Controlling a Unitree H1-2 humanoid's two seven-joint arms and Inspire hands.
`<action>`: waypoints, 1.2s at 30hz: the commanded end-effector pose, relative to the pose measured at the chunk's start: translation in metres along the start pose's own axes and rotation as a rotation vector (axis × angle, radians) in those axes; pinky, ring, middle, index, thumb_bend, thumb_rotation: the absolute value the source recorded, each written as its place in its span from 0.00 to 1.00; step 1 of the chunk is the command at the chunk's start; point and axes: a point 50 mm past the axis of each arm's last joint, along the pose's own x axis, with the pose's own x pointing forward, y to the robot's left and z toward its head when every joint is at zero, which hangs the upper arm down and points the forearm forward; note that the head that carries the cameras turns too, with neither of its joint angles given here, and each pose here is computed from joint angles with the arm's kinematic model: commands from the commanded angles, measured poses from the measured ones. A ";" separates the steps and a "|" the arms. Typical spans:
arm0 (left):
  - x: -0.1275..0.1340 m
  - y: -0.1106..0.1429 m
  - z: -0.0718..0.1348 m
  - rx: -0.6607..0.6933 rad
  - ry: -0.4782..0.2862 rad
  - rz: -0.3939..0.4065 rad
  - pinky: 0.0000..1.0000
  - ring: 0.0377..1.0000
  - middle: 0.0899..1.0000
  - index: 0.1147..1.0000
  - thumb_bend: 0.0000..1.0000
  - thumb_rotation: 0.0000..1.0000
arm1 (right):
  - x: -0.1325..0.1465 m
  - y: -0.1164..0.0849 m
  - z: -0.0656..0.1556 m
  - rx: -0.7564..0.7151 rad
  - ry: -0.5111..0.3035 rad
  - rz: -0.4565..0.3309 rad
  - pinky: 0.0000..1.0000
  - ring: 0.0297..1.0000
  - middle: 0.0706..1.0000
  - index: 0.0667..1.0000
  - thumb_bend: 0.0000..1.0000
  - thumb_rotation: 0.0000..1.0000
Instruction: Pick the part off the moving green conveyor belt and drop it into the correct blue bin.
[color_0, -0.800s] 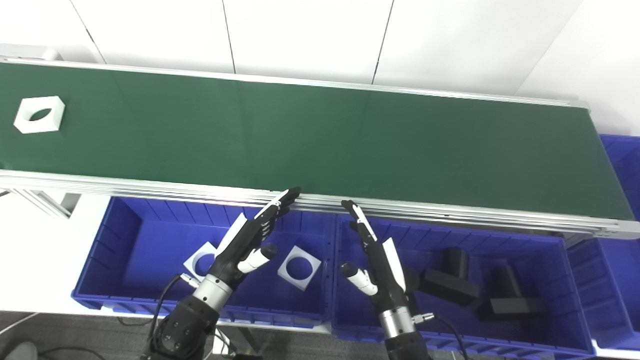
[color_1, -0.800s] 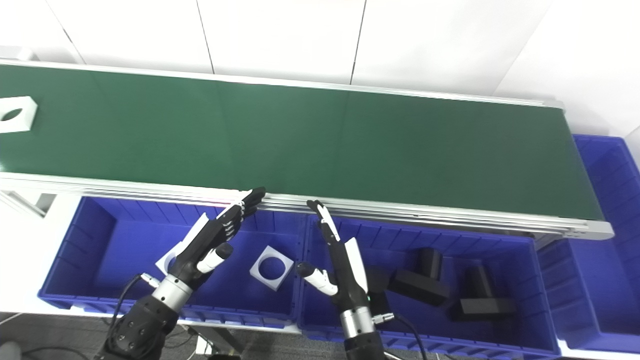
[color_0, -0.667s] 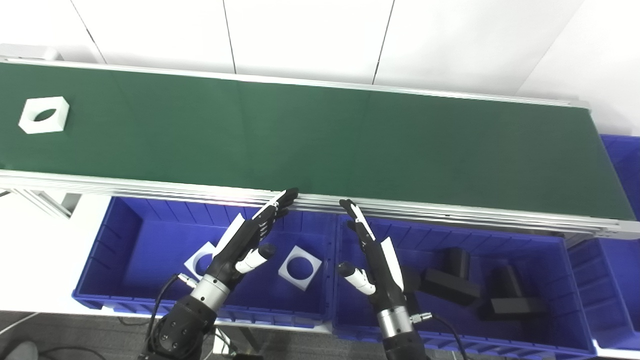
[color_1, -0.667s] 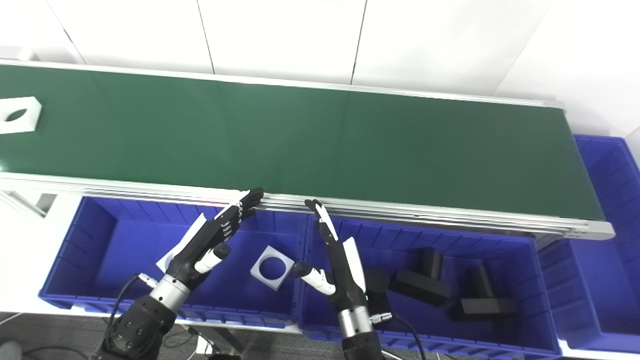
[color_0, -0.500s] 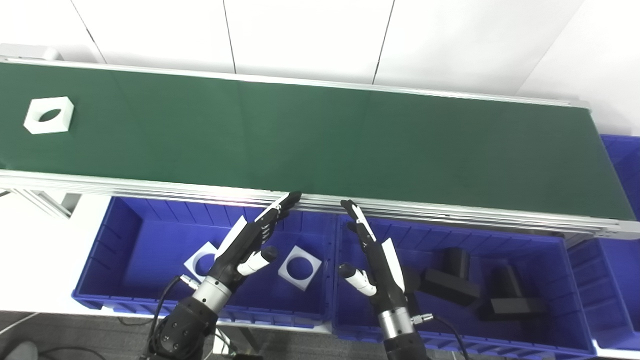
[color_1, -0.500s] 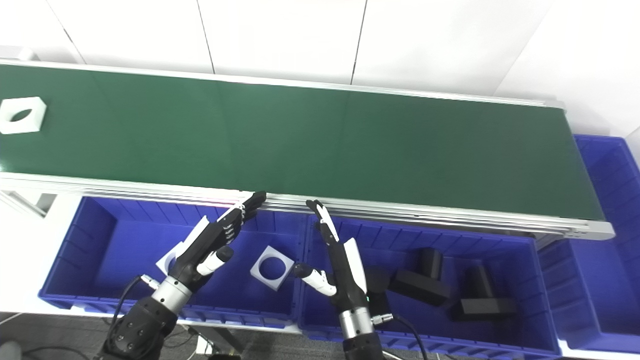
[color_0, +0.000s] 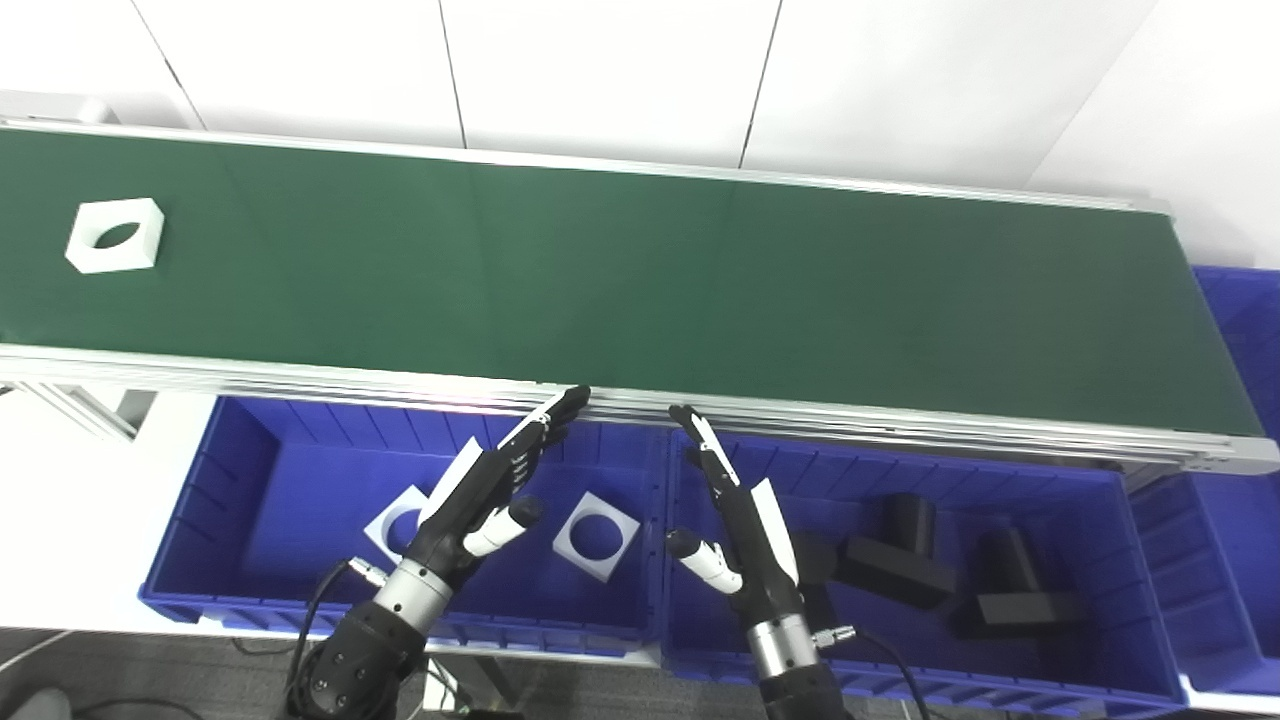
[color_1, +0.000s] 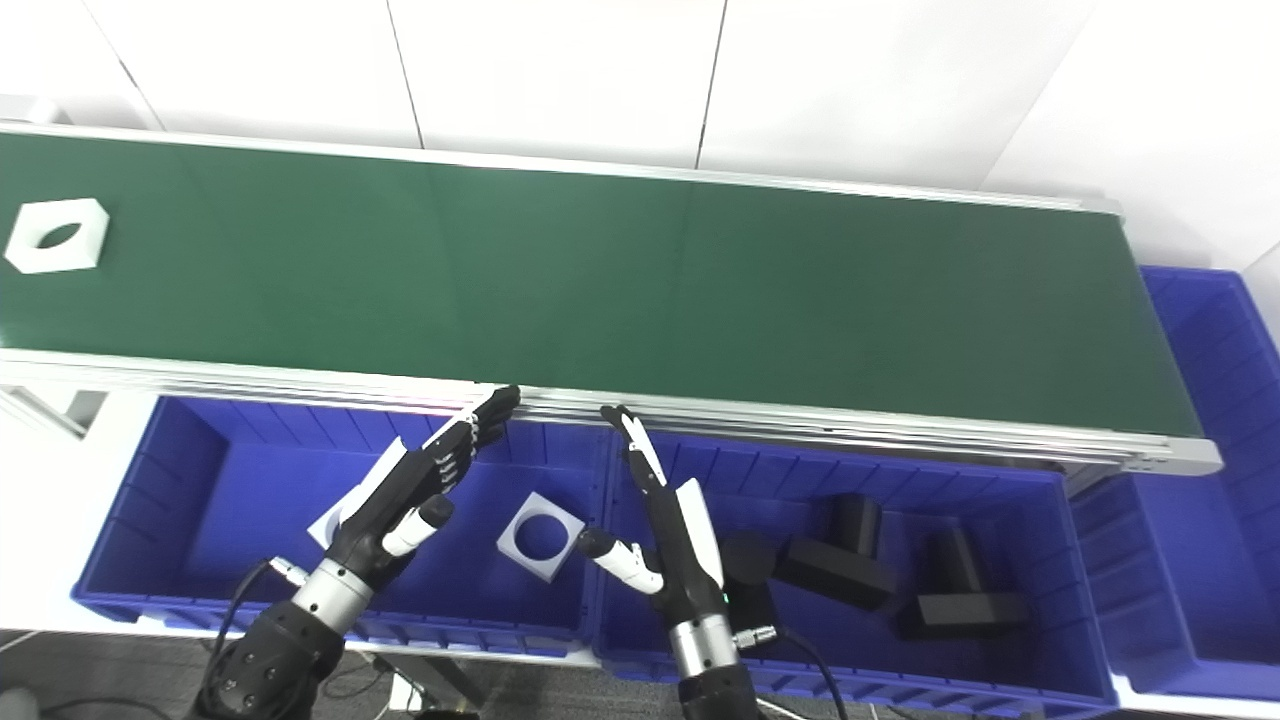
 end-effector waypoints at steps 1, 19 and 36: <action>0.008 -0.001 0.010 0.008 -0.072 -0.004 0.97 0.97 0.95 0.92 0.91 0.90 | 0.004 -0.004 0.012 0.017 -0.083 -0.022 0.92 0.98 0.98 0.94 0.93 0.97; 0.019 -0.024 0.009 0.044 -0.066 0.024 0.92 0.94 0.94 0.92 0.90 0.93 | -0.006 -0.023 0.005 0.002 -0.065 -0.050 0.91 0.95 0.96 0.92 0.95 0.99; 0.022 -0.028 0.003 0.091 -0.049 0.032 0.89 0.93 0.93 0.92 0.91 0.95 | -0.007 -0.023 -0.002 -0.012 -0.045 -0.081 0.89 0.93 0.92 0.90 0.92 1.00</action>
